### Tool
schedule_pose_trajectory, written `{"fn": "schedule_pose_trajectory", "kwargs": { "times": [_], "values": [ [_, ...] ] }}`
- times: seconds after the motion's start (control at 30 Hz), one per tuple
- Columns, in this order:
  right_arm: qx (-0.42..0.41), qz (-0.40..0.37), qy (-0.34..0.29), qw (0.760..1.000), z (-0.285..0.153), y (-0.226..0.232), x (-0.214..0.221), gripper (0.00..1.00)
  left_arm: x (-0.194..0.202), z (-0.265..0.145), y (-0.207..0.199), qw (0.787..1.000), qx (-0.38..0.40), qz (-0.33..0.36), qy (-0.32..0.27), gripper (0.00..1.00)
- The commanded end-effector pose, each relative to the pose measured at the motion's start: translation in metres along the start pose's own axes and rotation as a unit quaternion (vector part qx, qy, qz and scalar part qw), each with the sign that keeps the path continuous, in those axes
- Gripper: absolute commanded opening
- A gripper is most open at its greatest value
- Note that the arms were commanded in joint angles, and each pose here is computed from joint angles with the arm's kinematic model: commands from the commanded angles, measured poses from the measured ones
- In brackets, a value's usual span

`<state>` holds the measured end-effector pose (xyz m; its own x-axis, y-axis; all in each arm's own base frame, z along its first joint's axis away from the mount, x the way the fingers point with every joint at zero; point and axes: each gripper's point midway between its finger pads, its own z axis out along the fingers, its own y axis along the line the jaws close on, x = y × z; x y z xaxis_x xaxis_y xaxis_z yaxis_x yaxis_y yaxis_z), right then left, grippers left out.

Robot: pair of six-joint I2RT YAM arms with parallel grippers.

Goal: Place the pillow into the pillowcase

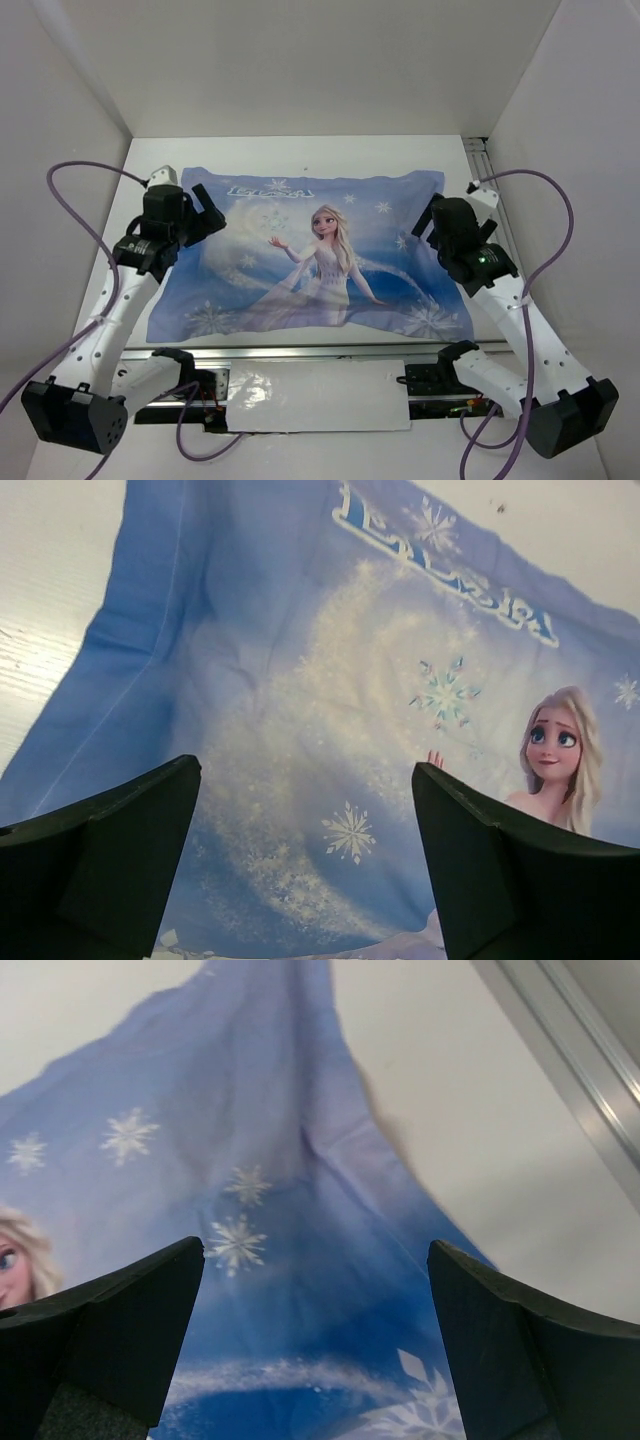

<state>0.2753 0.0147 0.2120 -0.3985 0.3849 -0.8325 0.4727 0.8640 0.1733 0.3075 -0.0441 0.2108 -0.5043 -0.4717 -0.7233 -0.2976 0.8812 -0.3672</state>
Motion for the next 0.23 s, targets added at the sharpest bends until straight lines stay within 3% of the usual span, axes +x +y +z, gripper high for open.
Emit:
{"fn": "schedule_pose_trajectory", "kwargs": {
  "times": [0.0, 0.2],
  "values": [
    [-0.072, 0.009, -0.053, 0.996, -0.004, 0.033, -0.036, 1.00, -0.023, -0.021, 0.005, 0.999, -0.028, -0.021, -0.029, 1.00],
    [-0.122, 0.018, -0.093, 0.988, -0.013, 0.053, -0.064, 1.00, -0.031, -0.032, 0.016, 0.996, -0.067, -0.039, -0.031, 1.00]
  ]
}}
